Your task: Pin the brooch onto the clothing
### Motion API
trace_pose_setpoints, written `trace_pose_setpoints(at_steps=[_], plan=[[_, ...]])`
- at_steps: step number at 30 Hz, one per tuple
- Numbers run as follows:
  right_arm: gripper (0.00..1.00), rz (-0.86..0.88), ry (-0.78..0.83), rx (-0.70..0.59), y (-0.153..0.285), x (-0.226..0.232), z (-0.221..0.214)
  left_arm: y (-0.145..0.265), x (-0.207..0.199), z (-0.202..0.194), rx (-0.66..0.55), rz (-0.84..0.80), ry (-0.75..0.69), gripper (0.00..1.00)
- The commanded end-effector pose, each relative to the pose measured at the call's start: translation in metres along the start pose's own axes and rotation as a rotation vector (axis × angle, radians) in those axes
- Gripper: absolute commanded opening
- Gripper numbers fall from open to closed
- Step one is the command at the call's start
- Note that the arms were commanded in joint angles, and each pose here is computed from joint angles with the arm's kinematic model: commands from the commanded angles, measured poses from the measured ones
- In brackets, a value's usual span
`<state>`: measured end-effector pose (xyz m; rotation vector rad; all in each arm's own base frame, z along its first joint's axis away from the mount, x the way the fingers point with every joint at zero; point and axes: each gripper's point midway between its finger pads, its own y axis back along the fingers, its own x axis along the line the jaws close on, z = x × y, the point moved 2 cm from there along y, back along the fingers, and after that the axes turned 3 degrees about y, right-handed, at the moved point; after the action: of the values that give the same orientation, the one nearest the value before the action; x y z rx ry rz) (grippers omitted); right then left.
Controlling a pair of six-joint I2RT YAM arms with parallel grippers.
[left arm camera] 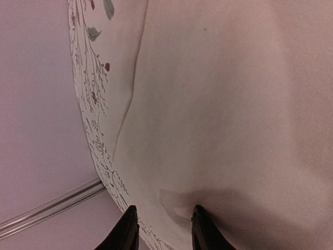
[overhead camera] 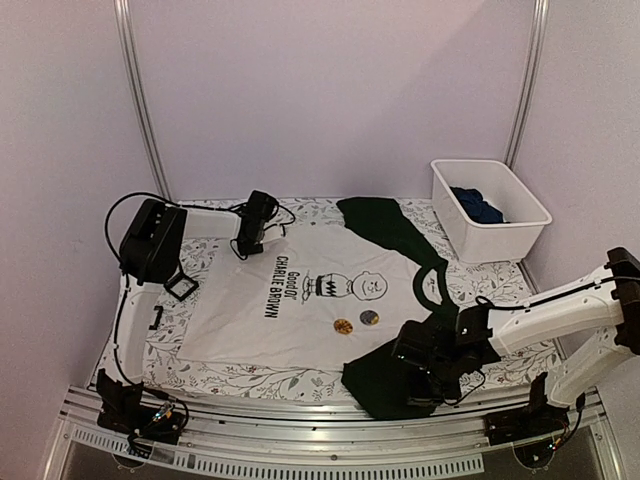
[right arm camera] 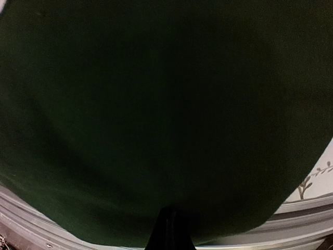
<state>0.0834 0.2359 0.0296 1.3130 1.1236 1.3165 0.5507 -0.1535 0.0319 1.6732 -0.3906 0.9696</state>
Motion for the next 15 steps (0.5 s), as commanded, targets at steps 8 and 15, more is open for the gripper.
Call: trace_pose_setpoints(at_steps=[8, 15], plan=[[0.03, -0.080, -0.112, -0.191, 0.046, -0.022, 0.045, 0.016, -0.003, 0.005, -0.087, -0.044, 0.012, 0.54], [0.04, -0.039, -0.121, -0.411, 0.071, -0.060, 0.143, 0.093, 0.020, -0.001, -0.207, -0.185, 0.131, 0.60]])
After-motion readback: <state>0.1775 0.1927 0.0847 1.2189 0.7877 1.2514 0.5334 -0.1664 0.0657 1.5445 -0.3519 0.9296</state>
